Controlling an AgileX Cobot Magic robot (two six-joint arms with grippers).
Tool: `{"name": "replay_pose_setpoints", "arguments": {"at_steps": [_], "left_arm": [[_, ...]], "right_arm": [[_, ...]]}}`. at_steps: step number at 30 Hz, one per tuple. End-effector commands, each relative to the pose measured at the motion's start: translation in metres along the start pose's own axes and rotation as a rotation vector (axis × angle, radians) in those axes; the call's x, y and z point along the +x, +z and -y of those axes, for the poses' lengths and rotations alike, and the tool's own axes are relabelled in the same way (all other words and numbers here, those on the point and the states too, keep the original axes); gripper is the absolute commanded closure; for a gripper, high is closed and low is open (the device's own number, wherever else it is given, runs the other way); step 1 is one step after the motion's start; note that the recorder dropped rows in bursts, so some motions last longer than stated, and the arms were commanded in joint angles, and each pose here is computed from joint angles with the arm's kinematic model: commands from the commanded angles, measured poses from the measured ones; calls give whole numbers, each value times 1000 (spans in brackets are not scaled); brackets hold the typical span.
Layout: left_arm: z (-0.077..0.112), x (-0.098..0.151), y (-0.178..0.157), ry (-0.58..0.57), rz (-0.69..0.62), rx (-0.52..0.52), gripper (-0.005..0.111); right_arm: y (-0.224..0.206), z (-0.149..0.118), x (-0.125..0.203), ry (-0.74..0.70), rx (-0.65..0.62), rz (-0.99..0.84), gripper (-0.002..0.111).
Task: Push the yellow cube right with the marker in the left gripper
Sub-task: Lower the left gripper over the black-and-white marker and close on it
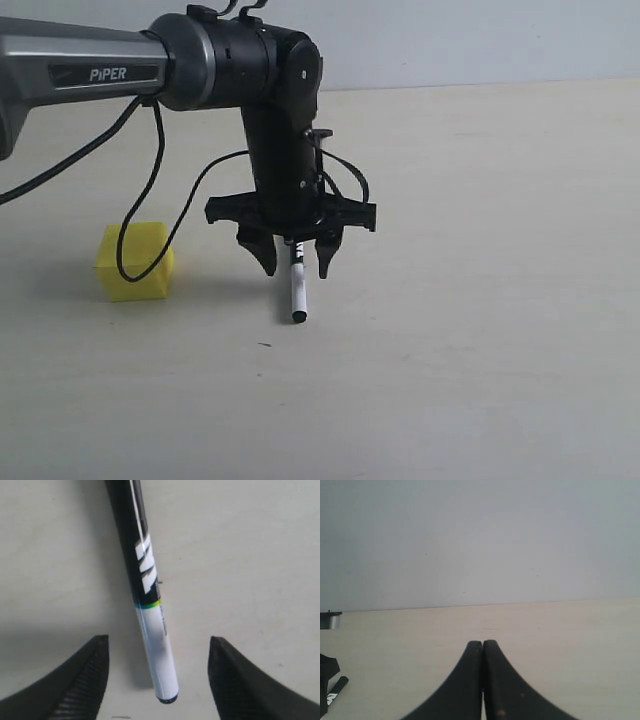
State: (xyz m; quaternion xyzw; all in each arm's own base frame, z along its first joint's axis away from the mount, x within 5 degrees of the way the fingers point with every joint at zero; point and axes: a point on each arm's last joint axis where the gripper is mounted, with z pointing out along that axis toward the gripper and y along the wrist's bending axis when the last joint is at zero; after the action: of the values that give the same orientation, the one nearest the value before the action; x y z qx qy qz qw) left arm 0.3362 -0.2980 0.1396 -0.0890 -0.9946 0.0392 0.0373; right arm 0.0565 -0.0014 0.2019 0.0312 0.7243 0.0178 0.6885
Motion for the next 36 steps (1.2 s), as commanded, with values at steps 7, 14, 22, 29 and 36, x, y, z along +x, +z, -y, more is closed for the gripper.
{"name": "replay_pose_setpoints", "arguments": {"at_steps": [7,14,22,29,36], "left_arm": [[3,-4,13,-25,-1,0,50],[3,-6,14,-26,16,9,51],[3,-6,14,-25,20,9,57],[3,-6,15,-25,22,10,57],[4,-7,15,-23,27,13,57]], "right_arm": [[0,0,1,-4,-1,5,108],[0,0,1,-6,-1,5,108],[0,0,1,-4,-1,5,108],[0,0,1,-6,-1,5,108],[0,0,1,-4,-1,5,108]]}}
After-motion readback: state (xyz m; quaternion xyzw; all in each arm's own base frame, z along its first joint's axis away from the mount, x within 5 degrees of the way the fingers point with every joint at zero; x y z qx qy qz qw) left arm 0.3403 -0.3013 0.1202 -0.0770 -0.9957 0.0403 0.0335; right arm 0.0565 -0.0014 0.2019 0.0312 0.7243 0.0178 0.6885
